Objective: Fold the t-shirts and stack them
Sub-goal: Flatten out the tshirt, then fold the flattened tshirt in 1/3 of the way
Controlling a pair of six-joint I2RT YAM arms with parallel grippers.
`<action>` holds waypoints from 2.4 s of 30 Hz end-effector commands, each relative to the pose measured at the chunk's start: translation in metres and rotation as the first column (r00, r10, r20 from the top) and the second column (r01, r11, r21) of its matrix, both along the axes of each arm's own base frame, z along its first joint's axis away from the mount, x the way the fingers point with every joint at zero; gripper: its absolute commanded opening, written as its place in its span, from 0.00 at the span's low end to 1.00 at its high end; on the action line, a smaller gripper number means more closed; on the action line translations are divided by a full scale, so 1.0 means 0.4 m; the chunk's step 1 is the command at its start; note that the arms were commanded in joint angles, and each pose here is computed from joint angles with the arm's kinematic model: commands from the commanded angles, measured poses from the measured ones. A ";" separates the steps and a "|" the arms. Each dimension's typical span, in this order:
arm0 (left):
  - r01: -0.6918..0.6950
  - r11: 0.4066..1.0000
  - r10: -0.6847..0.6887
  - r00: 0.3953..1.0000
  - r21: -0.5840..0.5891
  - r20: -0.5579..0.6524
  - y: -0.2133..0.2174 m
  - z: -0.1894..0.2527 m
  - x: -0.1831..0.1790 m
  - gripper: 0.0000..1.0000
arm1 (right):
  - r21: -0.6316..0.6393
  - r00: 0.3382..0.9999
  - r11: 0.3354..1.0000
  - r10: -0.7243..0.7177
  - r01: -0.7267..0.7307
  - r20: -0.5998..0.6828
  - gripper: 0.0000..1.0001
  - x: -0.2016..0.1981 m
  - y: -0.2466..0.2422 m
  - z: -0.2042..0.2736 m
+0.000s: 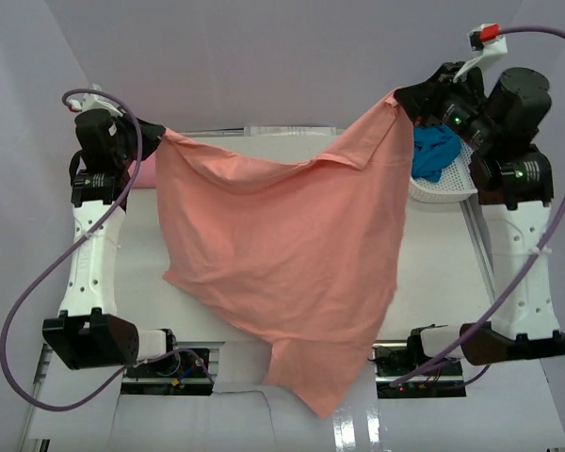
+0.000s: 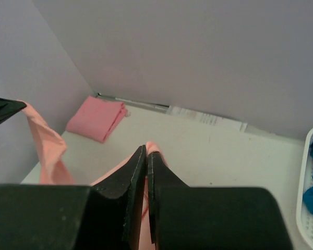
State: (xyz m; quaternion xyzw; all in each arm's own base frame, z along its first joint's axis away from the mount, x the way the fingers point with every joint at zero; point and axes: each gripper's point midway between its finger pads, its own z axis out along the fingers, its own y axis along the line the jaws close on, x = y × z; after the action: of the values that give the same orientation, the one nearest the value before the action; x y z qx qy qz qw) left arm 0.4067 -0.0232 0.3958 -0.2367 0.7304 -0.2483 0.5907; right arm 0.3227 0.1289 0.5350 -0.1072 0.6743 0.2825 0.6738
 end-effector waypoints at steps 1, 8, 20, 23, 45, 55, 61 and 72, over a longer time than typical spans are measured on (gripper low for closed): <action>0.050 0.999 -0.047 0.990 -0.014 0.134 -0.022 0.113 0.022 0.00 | 0.017 0.987 0.999 -0.036 0.034 0.159 0.08 -0.011 -0.017 0.133; 0.120 0.993 -0.113 0.968 -0.016 0.222 -0.042 0.222 0.157 0.00 | 0.037 0.965 0.999 -0.007 -0.002 0.263 0.08 0.108 -0.005 0.236; 0.172 0.981 -0.170 0.985 -0.088 0.027 -0.072 -0.072 0.107 0.00 | 0.096 0.988 0.992 0.092 -0.080 -0.124 0.08 0.111 -0.017 -0.188; 0.174 0.974 -0.202 0.957 -0.145 -0.209 -0.090 -0.379 0.009 0.00 | 0.194 0.924 0.973 0.182 -0.121 -0.337 0.08 0.025 0.018 -0.445; 0.021 1.000 -0.012 0.764 0.007 -0.645 -0.009 -0.742 -0.309 0.00 | 0.002 0.518 0.999 -0.019 0.041 -0.855 0.08 -0.393 -0.060 -1.061; -0.086 0.993 0.120 0.663 0.084 -0.739 0.054 -0.798 -0.320 0.00 | -0.107 0.531 0.973 -0.201 0.203 -0.823 0.08 -0.347 -0.127 -1.031; -0.112 0.987 0.162 0.661 0.117 -0.732 0.079 -0.799 -0.317 0.00 | -0.166 0.481 0.952 -0.276 0.258 -0.832 0.08 -0.337 -0.158 -1.048; -0.109 0.993 0.114 0.685 0.053 -0.720 0.059 -0.780 -0.252 0.00 | -0.120 0.572 0.963 -0.241 0.241 -0.784 0.08 -0.241 -0.140 -0.959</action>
State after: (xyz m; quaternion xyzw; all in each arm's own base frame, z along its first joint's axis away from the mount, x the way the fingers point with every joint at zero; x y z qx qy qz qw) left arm 0.2832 0.0023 0.0688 -0.3533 0.8986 -0.0738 0.2494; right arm 0.1997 0.0685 0.1232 0.1399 0.9258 0.1914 0.2946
